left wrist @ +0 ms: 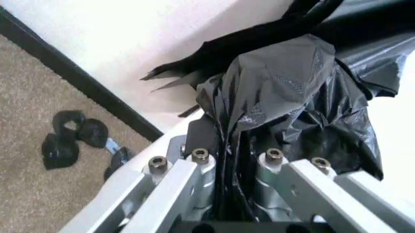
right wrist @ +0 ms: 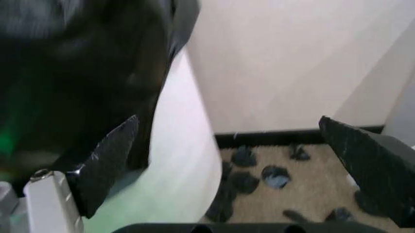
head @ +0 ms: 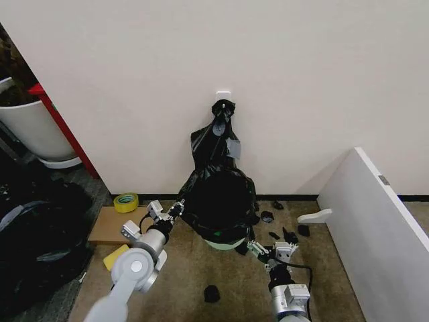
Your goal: Place the garbage bag over the trash bin.
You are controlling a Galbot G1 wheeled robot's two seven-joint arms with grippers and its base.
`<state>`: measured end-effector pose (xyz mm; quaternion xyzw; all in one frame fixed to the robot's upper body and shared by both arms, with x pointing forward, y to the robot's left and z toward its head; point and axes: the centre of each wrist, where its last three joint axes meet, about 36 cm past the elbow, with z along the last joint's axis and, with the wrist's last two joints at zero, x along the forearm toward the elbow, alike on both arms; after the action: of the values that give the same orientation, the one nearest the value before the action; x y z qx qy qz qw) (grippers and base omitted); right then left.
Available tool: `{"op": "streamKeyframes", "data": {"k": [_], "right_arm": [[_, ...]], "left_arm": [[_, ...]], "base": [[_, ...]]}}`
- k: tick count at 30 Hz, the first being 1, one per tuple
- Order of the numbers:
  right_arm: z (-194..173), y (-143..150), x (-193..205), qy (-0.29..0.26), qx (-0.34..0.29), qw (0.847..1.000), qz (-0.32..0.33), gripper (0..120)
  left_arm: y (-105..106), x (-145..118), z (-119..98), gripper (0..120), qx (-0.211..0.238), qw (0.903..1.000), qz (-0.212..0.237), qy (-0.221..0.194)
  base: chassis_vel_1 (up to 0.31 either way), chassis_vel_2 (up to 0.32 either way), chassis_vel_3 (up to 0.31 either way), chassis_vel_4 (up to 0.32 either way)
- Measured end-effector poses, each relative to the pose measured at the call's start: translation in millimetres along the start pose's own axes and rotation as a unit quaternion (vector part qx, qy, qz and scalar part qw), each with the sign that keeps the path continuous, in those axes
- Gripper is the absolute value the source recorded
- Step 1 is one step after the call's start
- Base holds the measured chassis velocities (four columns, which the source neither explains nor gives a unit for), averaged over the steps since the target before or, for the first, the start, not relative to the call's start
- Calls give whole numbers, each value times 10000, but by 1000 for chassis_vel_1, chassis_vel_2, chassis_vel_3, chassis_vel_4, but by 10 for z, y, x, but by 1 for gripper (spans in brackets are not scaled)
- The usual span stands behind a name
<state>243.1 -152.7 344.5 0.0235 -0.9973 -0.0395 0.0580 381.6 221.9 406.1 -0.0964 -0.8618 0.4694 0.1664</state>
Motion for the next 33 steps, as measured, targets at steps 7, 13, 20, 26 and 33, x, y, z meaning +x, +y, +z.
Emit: {"op": "streamKeyframes", "data": {"k": [7,13,20,26,33], "right_arm": [[215,11,-91,-25,-245,9981,-571,100],[370,-36,-263,-15,-41,9983,-582,100],[555,-161,-336,-37,482,9974,-542,100],[607,-261,-373,-281,871,9942,-558,100],[473,-423,-296,-897,237,9869,-1322,100]], "left_arm": [[-79,39,30,5,16,9999,99,29],[-148,106,38,5,3,9998,181,39],[-193,121,47,5,11,9997,246,73],[-205,112,66,5,-20,9996,263,100],[-113,85,123,5,-287,9992,194,174]], "base": [[0,0,0,0],[0,0,0,0],[0,0,0,0],[0,0,0,0],[0,0,0,0]]}}
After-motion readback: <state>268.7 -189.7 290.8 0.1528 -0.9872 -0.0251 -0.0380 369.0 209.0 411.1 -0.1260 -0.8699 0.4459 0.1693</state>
